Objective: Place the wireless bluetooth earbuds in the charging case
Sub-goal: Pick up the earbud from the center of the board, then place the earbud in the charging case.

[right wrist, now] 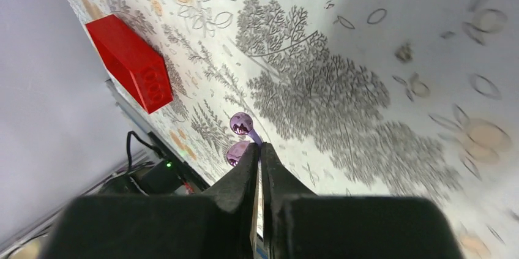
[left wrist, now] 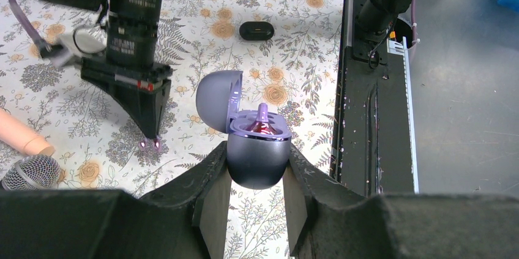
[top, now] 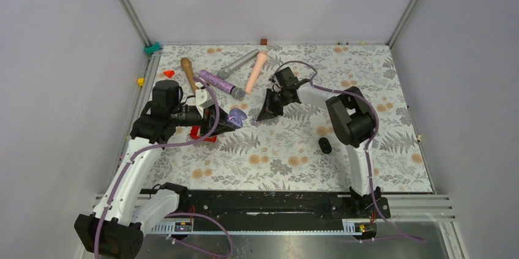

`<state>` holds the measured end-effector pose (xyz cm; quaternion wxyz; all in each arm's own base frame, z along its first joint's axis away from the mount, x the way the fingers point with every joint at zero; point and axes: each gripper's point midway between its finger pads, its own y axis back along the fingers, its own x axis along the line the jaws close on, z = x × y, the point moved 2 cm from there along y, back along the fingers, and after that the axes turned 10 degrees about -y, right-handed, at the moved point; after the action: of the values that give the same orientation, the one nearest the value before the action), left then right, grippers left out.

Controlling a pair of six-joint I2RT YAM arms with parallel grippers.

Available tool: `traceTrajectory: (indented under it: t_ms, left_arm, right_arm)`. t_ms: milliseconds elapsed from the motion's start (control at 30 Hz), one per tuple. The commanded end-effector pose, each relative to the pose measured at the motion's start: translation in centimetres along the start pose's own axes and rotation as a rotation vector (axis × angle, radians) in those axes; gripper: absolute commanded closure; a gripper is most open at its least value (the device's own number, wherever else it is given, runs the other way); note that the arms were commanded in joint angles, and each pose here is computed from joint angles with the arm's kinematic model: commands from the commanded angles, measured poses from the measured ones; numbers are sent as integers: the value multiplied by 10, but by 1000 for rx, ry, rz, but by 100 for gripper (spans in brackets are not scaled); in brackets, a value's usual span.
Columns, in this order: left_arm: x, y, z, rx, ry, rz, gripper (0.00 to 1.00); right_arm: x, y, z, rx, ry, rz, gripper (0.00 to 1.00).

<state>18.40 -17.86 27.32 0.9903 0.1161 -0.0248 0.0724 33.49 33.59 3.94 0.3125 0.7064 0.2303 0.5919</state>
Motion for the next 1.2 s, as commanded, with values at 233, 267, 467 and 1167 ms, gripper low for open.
traceTrajectory:
  t_ms: [233,267,467,1167]
  left_arm:
    - [1,0,9,-38,-62,-16,81]
    - [2,0,10,-37,-61,-14,81]
    - [4,-2,8,-39,-38,-17,80]
    - [2,-16,8,-74,74,-141,79]
  right_arm:
    - [66,129,18,-335,377,30,97]
    - [69,137,17,-355,400,25,97]
    - [88,195,8,-512,564,2,96]
    - [147,298,-106,-686,1130,148,93]
